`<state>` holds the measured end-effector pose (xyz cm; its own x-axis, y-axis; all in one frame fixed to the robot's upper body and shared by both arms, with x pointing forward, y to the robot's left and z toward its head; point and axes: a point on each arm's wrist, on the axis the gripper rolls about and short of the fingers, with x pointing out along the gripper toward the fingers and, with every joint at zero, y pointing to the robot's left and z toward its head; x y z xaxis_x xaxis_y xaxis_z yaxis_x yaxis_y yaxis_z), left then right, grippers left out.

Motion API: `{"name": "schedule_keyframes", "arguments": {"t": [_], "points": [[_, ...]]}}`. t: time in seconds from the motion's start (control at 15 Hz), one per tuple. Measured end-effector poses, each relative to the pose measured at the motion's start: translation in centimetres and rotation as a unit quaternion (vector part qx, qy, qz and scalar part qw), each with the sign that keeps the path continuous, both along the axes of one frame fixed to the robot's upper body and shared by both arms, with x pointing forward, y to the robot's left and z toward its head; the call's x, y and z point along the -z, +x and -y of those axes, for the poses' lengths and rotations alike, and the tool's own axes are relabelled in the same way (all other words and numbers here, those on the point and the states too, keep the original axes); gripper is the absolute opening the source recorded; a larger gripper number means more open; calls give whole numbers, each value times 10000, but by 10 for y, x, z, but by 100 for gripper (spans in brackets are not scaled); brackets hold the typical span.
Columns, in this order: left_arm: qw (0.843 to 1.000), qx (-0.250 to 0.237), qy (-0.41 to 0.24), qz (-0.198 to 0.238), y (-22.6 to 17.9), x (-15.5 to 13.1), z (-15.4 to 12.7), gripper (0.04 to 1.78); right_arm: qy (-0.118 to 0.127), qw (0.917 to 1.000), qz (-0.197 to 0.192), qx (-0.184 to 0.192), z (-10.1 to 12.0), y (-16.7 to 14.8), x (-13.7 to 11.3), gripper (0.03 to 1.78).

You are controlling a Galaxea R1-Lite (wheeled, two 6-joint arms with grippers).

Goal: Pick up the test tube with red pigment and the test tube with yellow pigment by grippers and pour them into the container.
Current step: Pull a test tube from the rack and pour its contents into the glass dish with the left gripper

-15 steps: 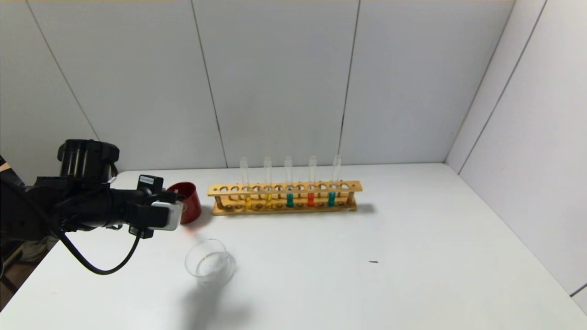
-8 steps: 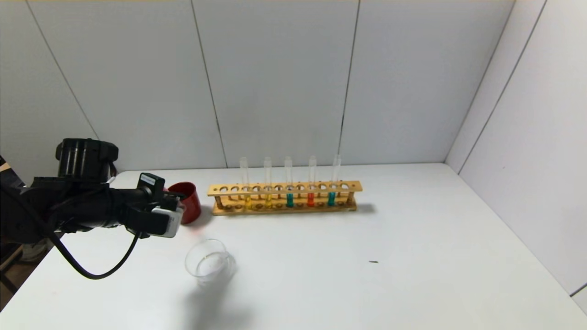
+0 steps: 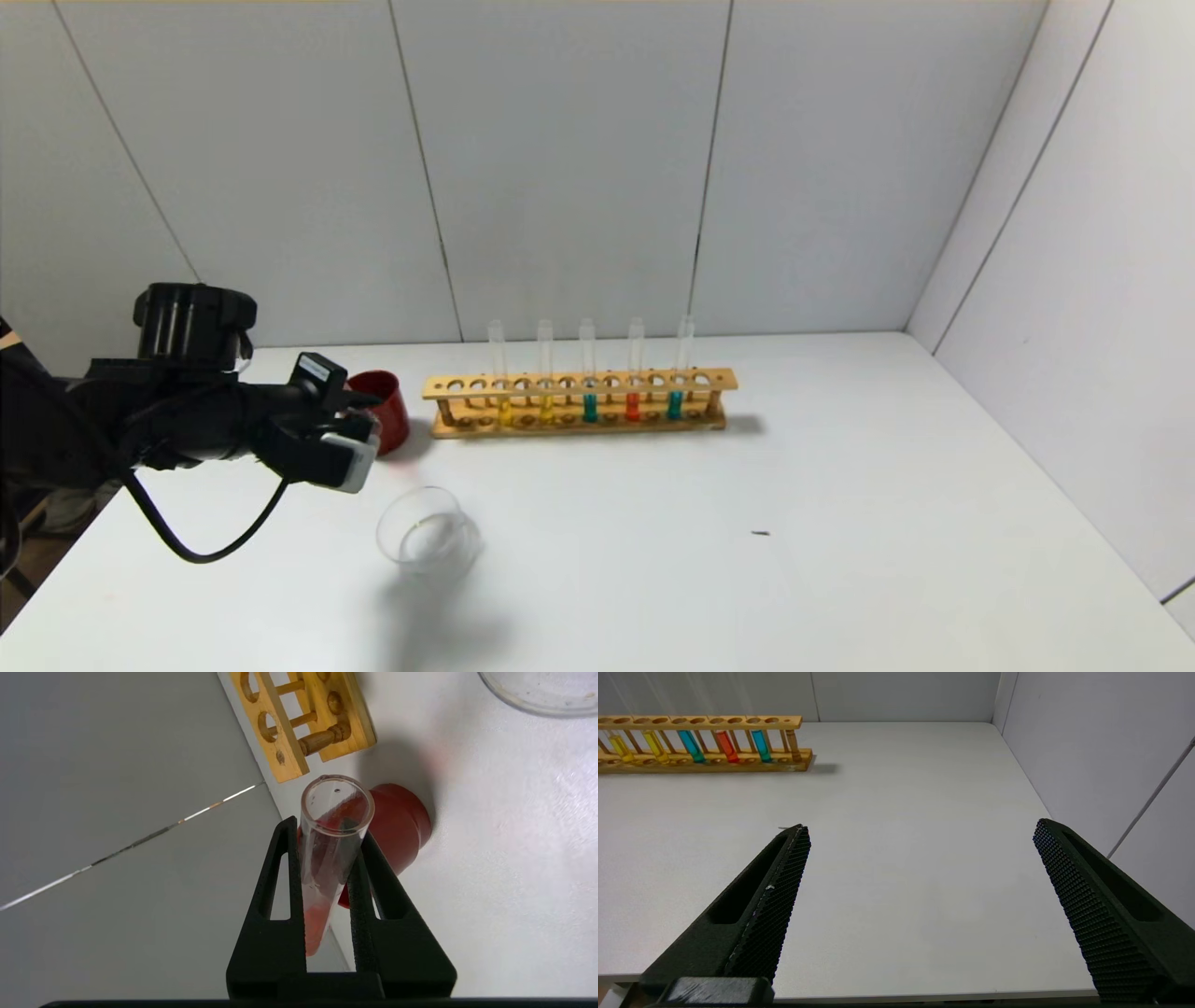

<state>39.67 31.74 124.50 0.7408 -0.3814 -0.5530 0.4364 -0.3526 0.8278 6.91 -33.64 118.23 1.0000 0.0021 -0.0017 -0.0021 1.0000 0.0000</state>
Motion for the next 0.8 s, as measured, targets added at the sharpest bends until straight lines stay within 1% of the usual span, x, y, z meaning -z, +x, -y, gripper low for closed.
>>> {"name": "schedule_keyframes", "arguments": {"t": [0.67, 0.8], "points": [[9955, 569, 713, 271, 9, 6, 13, 32, 0, 10000, 0, -2, 0, 0, 0, 175], [9924, 766, 893, 360, 11, 7, 15, 32, 0, 10000, 0, -2, 0, 0, 0, 175]]}}
